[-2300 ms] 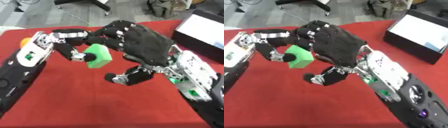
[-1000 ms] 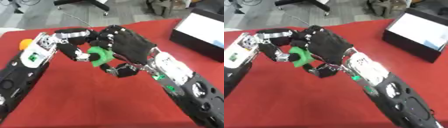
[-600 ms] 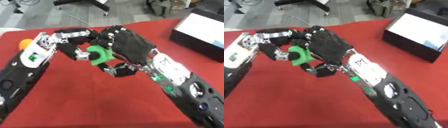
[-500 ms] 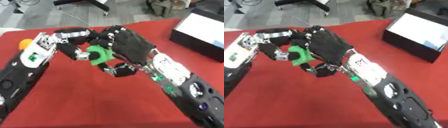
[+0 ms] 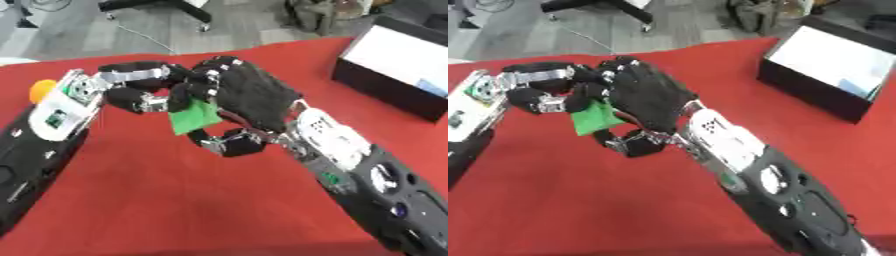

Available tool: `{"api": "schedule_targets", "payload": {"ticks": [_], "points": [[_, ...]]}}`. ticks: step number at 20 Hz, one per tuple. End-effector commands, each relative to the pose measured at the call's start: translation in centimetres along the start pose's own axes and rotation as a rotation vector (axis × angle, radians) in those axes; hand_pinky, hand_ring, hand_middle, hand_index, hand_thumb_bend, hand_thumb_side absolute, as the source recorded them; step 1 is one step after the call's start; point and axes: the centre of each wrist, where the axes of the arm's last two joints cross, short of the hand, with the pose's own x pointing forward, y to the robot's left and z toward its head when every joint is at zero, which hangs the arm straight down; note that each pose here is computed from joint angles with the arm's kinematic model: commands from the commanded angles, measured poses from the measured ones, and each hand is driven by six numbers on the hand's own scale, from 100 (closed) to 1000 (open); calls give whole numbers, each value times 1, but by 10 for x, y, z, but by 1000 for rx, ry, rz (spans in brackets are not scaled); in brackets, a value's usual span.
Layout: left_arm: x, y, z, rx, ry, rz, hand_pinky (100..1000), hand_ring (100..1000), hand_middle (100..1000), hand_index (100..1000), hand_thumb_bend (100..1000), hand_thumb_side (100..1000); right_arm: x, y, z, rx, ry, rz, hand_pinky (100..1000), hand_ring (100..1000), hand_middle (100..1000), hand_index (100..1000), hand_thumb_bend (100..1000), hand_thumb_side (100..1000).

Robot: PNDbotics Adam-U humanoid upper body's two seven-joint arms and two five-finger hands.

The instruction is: Pick up the objects with one hand, pass them to the other hand, and then place them into the box on the other side of the table.

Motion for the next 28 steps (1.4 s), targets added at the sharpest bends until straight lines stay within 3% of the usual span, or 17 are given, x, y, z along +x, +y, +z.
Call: {"api": "schedule_targets", "payload": {"ticks": [1,6,9,12,15,17,18,20,22,25,26,27,28], "points": [[19,38,36,1,-70,-169,791,682,666,796,364,820,2,1,7,35,-25,-11,680,612,269,456,100,280],[3,63,126,220,113,-177,785,673,661,794,361,780,-11,-21,27,-7,48,11,643,607,246,439,100,286],[-7,63,186,430,275,-173,778,660,647,782,320,737,-25,-34,51,-53,166,-17,583,598,227,424,111,282],[-13,47,236,652,433,-158,771,644,629,764,256,707,-55,-34,89,-68,415,-46,526,591,219,416,150,264],[-11,26,269,794,527,-171,770,641,626,761,247,694,-103,-19,137,-37,758,-10,513,589,230,428,173,256],[-7,18,276,837,546,-185,770,641,626,761,247,694,-123,-8,156,-32,884,16,513,589,230,428,173,256],[-6,11,281,864,554,-186,768,639,623,758,237,684,-139,-3,173,-32,995,29,468,587,269,458,234,231],[-1,-10,290,935,548,-204,768,638,622,757,234,676,-182,12,223,-63,1347,75,456,591,299,483,285,222],[5,-25,290,986,537,-211,768,635,619,753,228,680,-204,29,261,-83,1563,75,476,628,359,534,356,222],[9,-38,284,1035,515,-189,767,631,615,746,217,685,-218,48,307,-36,1760,9,558,744,590,726,629,308],[11,-40,281,1039,507,-184,767,631,615,746,217,684,-220,52,318,-17,1803,-8,570,759,622,753,663,332],[13,-42,279,1039,499,-184,767,631,615,747,218,681,-221,53,326,1,1825,-11,618,800,716,833,818,434],[15,-42,277,1038,492,-187,767,631,615,747,219,677,-222,53,331,15,1831,5,644,819,759,881,887,479]]}}
